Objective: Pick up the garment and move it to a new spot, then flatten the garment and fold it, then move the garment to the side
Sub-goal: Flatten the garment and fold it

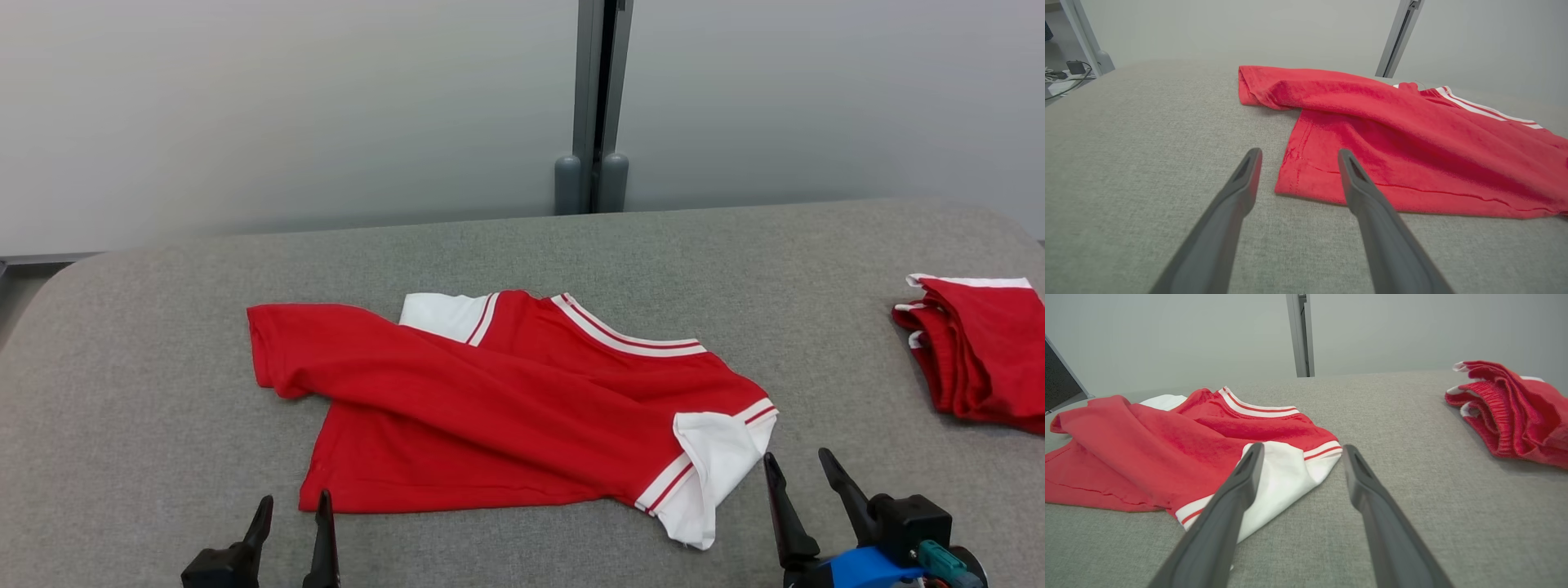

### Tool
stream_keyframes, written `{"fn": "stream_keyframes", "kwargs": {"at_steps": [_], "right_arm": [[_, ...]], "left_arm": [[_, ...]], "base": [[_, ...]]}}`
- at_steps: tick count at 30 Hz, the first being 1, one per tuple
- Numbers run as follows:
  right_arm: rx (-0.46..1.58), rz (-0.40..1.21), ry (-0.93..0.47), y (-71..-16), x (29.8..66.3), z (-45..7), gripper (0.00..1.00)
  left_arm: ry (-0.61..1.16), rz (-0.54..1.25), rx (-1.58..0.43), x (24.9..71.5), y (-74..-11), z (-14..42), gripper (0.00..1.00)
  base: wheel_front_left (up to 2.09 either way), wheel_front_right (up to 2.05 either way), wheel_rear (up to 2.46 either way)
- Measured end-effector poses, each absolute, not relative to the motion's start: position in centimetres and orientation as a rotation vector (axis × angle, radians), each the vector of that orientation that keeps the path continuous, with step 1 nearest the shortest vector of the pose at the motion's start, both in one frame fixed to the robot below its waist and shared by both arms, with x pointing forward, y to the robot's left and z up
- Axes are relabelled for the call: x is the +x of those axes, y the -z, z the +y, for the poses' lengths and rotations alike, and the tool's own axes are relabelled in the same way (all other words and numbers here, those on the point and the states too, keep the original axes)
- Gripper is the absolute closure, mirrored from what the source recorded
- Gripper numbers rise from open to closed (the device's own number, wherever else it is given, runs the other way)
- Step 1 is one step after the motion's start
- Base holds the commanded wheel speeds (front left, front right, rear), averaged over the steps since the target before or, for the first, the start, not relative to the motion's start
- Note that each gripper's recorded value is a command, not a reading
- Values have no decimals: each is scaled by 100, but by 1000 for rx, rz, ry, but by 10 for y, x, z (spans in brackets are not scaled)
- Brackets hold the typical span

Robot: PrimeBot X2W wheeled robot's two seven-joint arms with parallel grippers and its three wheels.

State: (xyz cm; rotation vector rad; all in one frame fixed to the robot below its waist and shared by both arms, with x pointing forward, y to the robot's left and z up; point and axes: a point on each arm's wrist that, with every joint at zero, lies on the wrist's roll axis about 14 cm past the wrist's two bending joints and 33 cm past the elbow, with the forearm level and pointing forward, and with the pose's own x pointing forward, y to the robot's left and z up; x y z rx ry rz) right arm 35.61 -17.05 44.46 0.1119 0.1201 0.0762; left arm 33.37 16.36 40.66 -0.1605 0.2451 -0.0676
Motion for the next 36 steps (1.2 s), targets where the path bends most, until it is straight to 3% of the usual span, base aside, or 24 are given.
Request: {"fn": "stream_keyframes", "kwargs": {"at_steps": [11,28,29,30,31,36], "right_arm": [[104,169,-74,-428,376,-171,0],[114,181,-77,-422,387,-170,0],[115,179,-77,-423,388,-170,0],[116,180,-77,-423,388,-169,0],[116,182,-78,-422,388,-169,0],[117,181,-87,-422,389,-166,0]], "left_arm": [[58,335,-188,376,-380,165,0],[105,453,-195,382,-351,152,0],[107,451,-197,383,-351,151,25],[106,446,-202,384,-352,151,56],[107,444,-202,384,-353,152,100],[98,445,-210,383,-353,154,100]], "base": [[0,0,0],[0,0,0],[0,0,0],[0,0,0],[0,0,0],[0,0,0]]}}
